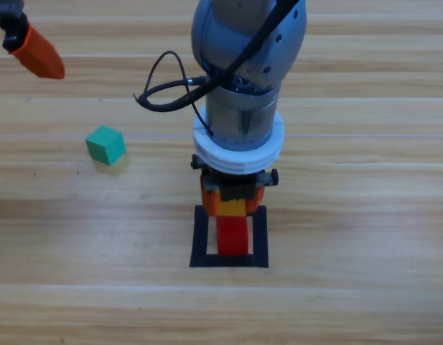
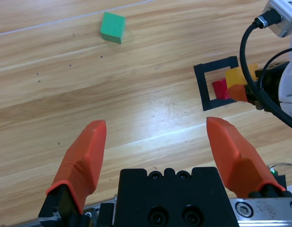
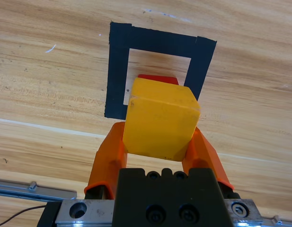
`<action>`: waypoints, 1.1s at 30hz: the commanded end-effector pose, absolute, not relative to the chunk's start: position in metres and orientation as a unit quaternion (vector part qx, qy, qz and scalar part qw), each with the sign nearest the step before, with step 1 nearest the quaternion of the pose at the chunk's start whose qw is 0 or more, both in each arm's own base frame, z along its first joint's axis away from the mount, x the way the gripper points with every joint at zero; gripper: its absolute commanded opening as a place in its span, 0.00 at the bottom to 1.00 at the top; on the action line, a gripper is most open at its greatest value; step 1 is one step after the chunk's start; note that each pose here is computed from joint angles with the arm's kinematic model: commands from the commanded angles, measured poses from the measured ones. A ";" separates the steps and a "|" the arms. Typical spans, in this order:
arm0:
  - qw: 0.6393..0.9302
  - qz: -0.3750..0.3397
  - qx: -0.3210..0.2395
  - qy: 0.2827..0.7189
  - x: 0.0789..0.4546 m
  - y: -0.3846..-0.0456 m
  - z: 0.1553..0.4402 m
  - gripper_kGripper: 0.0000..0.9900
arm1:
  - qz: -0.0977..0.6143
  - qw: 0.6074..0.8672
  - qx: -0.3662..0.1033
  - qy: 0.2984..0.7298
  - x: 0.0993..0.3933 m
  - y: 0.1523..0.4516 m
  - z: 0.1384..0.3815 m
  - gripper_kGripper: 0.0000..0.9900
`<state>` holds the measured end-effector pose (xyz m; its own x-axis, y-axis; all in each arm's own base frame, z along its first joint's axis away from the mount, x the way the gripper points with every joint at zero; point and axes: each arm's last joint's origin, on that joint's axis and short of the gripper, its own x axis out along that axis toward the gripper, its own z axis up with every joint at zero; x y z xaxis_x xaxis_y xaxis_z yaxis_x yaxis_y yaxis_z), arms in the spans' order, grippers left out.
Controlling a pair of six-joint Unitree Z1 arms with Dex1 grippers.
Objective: Stack the blocks in the rectangular block: red at the bottom, yellow in the middle, green on top
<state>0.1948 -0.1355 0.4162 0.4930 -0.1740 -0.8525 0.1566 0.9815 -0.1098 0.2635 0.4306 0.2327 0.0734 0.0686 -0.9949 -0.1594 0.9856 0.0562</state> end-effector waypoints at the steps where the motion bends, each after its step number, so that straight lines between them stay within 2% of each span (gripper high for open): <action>1: 0.864 -0.091 -0.011 0.495 0.193 -0.128 0.411 0.93 | 0.053 0.719 -0.068 0.689 0.252 0.440 0.204 0.07; 13: 0.862 -0.078 -0.007 0.501 0.206 -0.123 0.402 0.99 | 0.048 0.715 -0.072 0.693 0.245 0.443 0.200 0.07; 33: 0.855 -0.083 -0.005 0.512 0.216 -0.127 0.377 0.98 | 0.038 0.714 -0.080 0.694 0.246 0.445 0.188 0.07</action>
